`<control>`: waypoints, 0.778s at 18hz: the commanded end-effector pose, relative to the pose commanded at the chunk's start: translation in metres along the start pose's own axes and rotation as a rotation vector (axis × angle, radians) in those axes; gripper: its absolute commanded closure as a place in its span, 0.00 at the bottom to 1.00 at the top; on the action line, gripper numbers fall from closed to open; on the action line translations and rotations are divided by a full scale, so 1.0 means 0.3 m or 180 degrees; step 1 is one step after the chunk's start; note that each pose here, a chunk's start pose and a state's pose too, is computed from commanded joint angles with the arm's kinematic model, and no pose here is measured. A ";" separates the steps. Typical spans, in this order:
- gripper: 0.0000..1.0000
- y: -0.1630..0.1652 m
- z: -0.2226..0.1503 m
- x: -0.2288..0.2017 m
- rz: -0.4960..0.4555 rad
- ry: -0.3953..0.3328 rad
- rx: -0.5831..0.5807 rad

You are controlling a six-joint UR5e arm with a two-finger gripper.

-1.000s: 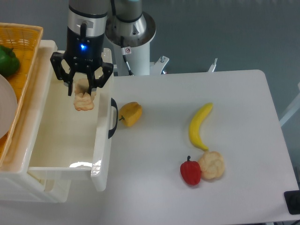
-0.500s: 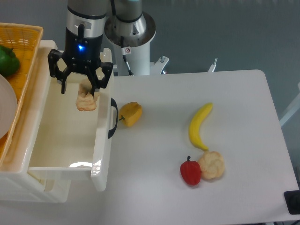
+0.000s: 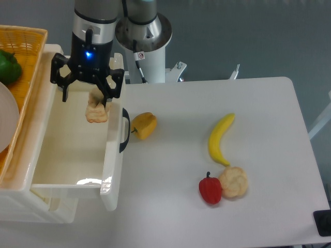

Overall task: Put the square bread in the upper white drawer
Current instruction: 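Lower the bread into the drawer above its floor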

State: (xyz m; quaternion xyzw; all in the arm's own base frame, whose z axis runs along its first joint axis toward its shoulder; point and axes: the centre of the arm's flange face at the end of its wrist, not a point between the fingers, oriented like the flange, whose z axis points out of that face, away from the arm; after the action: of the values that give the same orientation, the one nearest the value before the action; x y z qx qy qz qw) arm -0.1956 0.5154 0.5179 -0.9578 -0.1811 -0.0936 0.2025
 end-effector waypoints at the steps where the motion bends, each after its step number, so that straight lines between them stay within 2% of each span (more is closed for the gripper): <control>1: 0.04 -0.003 0.009 -0.002 -0.0005 0.0022 -0.0008; 14: 0.01 -0.011 0.038 -0.003 -0.0032 0.0149 -0.0033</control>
State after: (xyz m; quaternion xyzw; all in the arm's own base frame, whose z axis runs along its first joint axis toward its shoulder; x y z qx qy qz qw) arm -0.1965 0.5229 0.5085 -0.9555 -0.1806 -0.1180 0.2013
